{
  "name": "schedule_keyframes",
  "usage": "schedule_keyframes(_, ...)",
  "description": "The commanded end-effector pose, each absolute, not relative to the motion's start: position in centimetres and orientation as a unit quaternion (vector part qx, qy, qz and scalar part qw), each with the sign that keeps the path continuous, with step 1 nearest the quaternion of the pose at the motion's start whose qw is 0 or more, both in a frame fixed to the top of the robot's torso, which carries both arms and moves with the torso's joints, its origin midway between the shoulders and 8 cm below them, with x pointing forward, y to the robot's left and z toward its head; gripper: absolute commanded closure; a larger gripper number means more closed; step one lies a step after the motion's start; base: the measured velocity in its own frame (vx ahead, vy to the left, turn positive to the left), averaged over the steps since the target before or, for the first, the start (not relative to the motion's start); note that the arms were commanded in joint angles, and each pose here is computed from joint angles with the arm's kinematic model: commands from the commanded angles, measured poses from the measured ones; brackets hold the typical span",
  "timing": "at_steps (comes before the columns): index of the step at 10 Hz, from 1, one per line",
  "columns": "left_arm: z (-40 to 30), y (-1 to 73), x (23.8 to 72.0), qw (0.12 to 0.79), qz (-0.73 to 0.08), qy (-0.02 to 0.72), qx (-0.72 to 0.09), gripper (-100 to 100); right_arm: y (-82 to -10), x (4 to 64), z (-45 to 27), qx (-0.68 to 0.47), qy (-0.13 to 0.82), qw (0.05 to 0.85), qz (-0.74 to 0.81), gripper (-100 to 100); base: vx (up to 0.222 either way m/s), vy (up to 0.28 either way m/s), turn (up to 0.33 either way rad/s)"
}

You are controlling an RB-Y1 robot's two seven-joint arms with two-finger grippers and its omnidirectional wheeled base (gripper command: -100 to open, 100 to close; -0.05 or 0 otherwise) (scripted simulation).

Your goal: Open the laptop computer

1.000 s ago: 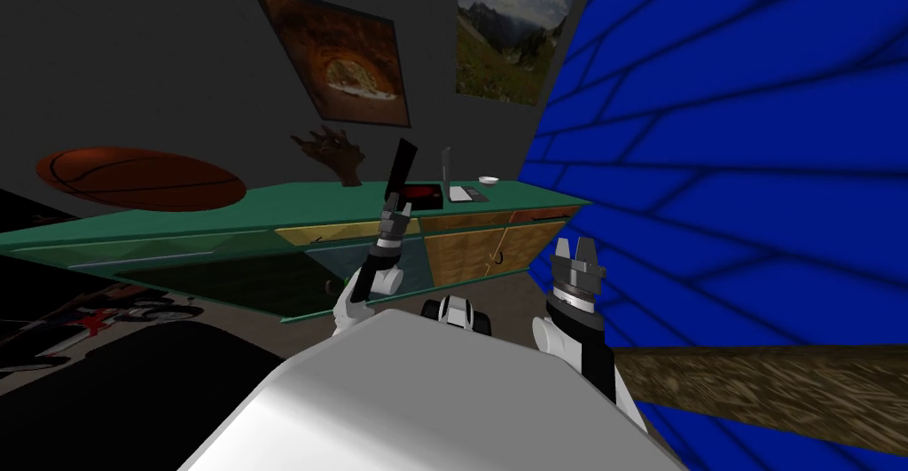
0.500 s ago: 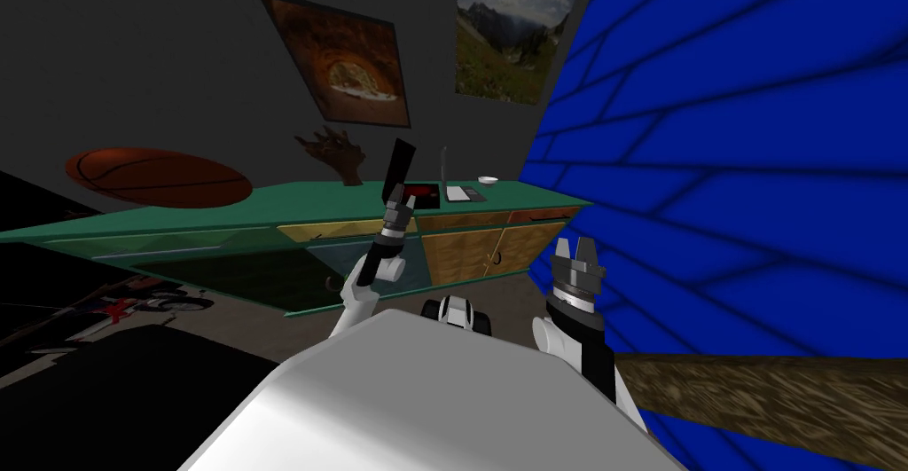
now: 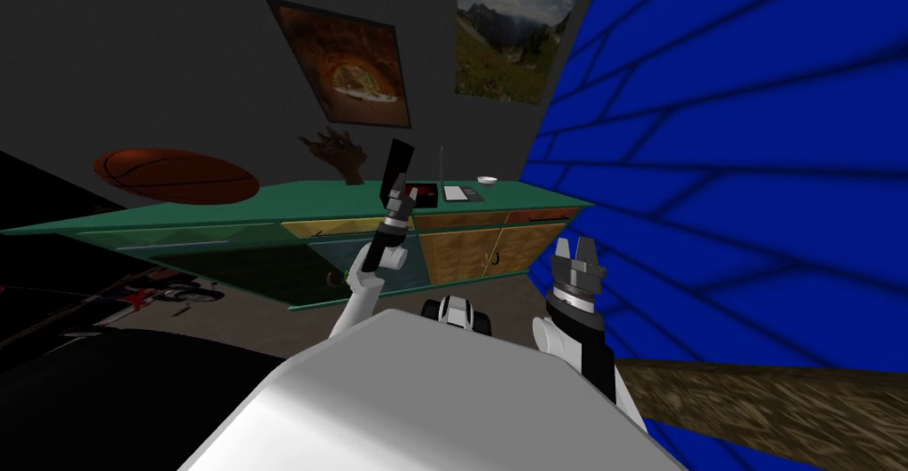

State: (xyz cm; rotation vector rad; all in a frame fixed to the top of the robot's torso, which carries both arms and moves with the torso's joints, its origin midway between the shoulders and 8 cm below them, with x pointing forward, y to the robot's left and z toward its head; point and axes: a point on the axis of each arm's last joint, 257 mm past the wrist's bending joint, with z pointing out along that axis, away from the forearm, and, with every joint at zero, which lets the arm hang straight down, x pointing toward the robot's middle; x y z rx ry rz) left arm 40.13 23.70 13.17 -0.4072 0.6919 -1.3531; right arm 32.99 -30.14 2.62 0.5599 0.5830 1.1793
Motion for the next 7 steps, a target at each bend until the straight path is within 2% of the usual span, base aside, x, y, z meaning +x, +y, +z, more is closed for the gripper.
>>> schedule_keyframes(1, 14.3, 23.8, 41.6, 0.704, -0.609, 0.313, -0.19, -100, -30.1, 33.0, 2.6, 0.257, 0.267, 0.755, 0.541, 0, 0.006, -0.064, 0.052)
schedule_keyframes(7, 17.5, 24.2, 44.5, 0.698, -0.614, 0.305, -0.209, -100, -30.1, 33.0, 2.6, 0.257, 0.267, 0.755, 0.541, 0, -0.003, -0.058, 0.039)
